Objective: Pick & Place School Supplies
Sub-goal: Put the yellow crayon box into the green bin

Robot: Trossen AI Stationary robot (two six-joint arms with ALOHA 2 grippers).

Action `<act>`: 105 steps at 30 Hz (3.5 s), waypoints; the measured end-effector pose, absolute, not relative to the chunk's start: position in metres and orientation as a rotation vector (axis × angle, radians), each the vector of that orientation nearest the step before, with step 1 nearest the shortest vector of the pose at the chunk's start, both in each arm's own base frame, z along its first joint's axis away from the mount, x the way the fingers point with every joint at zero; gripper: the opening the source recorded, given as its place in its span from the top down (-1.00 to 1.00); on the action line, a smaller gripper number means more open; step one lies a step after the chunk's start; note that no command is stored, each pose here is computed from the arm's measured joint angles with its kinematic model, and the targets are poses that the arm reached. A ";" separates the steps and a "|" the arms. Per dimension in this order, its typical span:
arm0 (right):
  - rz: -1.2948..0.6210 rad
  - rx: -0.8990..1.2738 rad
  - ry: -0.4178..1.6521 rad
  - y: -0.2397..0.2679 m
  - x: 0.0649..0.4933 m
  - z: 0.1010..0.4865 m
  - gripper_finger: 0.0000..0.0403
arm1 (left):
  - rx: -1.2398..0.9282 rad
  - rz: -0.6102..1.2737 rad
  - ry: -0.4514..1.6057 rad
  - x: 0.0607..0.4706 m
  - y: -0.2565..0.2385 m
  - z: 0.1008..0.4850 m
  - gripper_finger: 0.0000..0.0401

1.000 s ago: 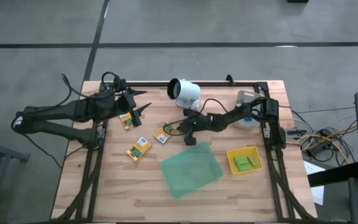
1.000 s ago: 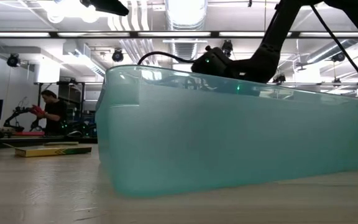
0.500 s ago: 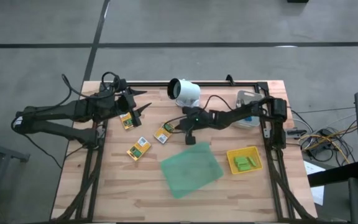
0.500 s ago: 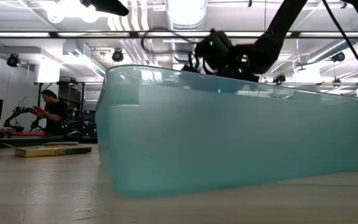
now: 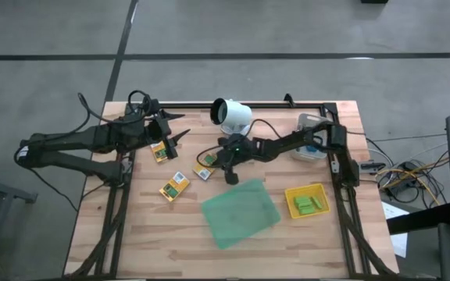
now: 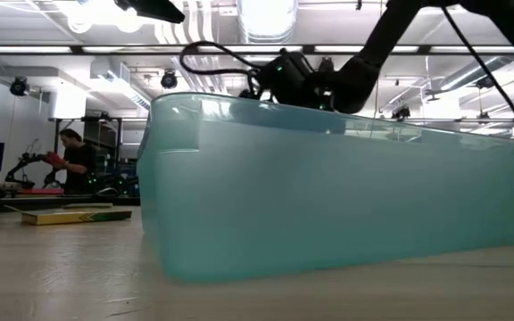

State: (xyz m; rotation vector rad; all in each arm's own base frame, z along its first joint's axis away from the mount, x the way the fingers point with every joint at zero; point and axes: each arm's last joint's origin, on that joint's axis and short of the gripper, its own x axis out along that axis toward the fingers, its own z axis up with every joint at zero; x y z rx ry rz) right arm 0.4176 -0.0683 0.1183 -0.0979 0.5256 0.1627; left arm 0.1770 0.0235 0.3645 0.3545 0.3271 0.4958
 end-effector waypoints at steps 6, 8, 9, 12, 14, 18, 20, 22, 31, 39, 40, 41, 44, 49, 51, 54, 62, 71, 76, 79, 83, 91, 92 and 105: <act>0.151 -0.074 0.632 -0.072 0.432 0.101 0.96 | 0.355 0.496 0.330 0.177 0.024 0.364 -0.18; 0.147 -0.077 0.653 -0.072 0.433 0.102 0.96 | 0.355 0.496 0.330 0.177 0.024 0.364 -0.18; 0.140 -0.079 0.669 -0.072 0.433 0.101 0.96 | 0.355 0.496 0.330 0.177 0.024 0.364 -0.18; 0.138 -0.077 0.707 -0.072 0.430 0.102 0.96 | 0.355 0.496 0.330 0.177 0.024 0.364 -0.18; 0.141 -0.073 0.730 -0.071 0.426 0.103 0.96 | 0.355 0.495 0.331 0.177 0.024 0.364 -0.18; 0.147 -0.061 0.781 -0.070 0.416 0.104 0.96 | 0.356 0.495 0.332 0.177 0.023 0.364 -0.18; 0.151 -0.054 0.808 -0.068 0.410 0.104 0.96 | 0.356 0.494 0.333 0.177 0.023 0.364 -0.18; 0.154 -0.051 0.832 -0.067 0.402 0.106 0.96 | 0.356 0.495 0.333 0.177 0.023 0.364 -0.18; 0.109 -0.086 0.888 -0.061 0.356 0.114 0.96 | 0.355 0.495 0.331 0.177 0.023 0.364 -0.18; 0.065 -0.092 0.865 -0.061 0.321 0.120 0.96 | 0.355 0.496 0.331 0.177 0.024 0.364 -0.18; 0.062 -0.095 0.850 -0.061 0.318 0.122 0.96 | 0.355 0.496 0.331 0.177 0.024 0.364 -0.18; 0.056 -0.096 0.825 -0.060 0.315 0.125 0.96 | 0.355 0.496 0.331 0.177 0.024 0.364 -0.18; 0.026 -0.076 0.735 -0.060 0.309 0.141 0.96 | 0.355 0.496 0.331 0.177 0.024 0.364 -0.18; -0.019 -0.098 0.682 -0.060 0.295 0.160 0.96 | 0.355 0.496 0.331 0.177 0.024 0.364 -0.18; -0.085 -0.136 0.657 -0.060 0.289 0.169 0.96 | 0.355 0.496 0.332 0.177 0.024 0.364 -0.18; -0.191 -0.158 0.657 -0.062 0.279 0.174 0.96 | 0.355 0.496 0.332 0.177 0.024 0.364 -0.18; -0.234 -0.163 0.744 -0.059 0.255 0.157 0.95 | 0.356 0.495 0.333 0.177 0.024 0.364 -0.18; -0.223 -0.182 0.786 -0.058 0.242 0.131 0.64 | 0.355 0.496 0.332 0.177 0.024 0.364 -0.18; -0.169 -0.331 0.772 -0.057 0.240 0.129 0.44 | 0.355 0.495 0.331 0.177 0.024 0.364 -0.18; -0.151 -0.359 0.788 -0.057 0.241 0.124 0.34 | 0.355 0.495 0.330 0.177 0.024 0.364 -0.18; -0.154 -0.364 0.758 -0.058 0.247 0.119 0.29 | 0.355 0.496 0.331 0.177 0.024 0.364 -0.18; -0.127 -0.419 0.762 -0.061 0.259 0.105 0.32 | 0.355 0.496 0.332 0.177 0.024 0.364 -0.18; -0.122 -0.430 0.767 -0.061 0.260 0.104 0.32 | 0.355 0.495 0.331 0.177 0.023 0.364 -0.18; -0.112 -0.489 0.797 -0.064 0.260 0.100 0.30 | 0.356 0.495 0.333 0.177 0.023 0.364 -0.18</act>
